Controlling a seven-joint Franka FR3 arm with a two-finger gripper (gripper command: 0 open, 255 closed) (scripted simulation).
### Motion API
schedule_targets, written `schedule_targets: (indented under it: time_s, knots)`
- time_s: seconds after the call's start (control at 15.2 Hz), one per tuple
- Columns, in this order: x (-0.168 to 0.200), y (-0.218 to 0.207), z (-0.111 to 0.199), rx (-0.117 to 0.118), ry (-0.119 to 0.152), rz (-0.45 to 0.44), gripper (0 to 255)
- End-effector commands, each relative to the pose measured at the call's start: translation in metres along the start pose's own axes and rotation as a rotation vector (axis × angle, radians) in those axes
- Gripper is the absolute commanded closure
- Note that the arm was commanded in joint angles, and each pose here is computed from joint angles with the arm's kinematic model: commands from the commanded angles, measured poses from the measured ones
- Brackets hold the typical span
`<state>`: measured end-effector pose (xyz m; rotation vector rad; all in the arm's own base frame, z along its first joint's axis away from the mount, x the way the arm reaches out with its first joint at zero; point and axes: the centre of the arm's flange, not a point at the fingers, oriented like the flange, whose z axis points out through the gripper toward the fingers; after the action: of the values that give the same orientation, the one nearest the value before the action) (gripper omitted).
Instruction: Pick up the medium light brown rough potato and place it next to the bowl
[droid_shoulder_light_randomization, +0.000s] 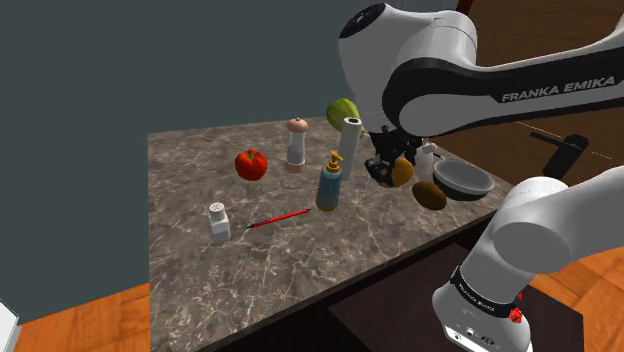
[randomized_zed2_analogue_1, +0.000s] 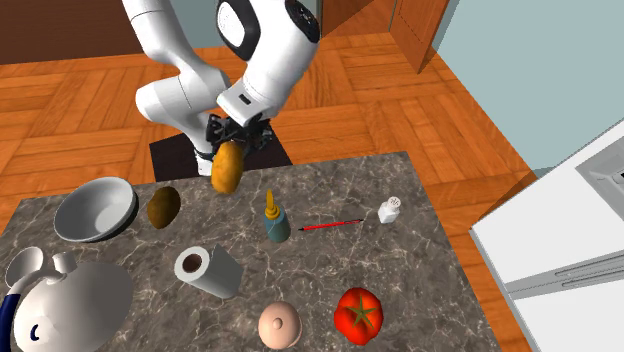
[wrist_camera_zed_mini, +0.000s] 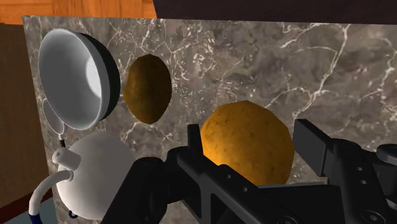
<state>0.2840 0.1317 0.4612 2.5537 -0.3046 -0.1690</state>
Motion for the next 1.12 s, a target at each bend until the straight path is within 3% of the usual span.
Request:
schedule_targets:
  time_s: [0.0, 1.06]
  knots:
    - [-0.004, 0.021, 0.016, 0.001, 0.0, -0.002, 255]
    - [-0.017, 0.198, 0.131, 0.001, 0.0, -0.002, 255]
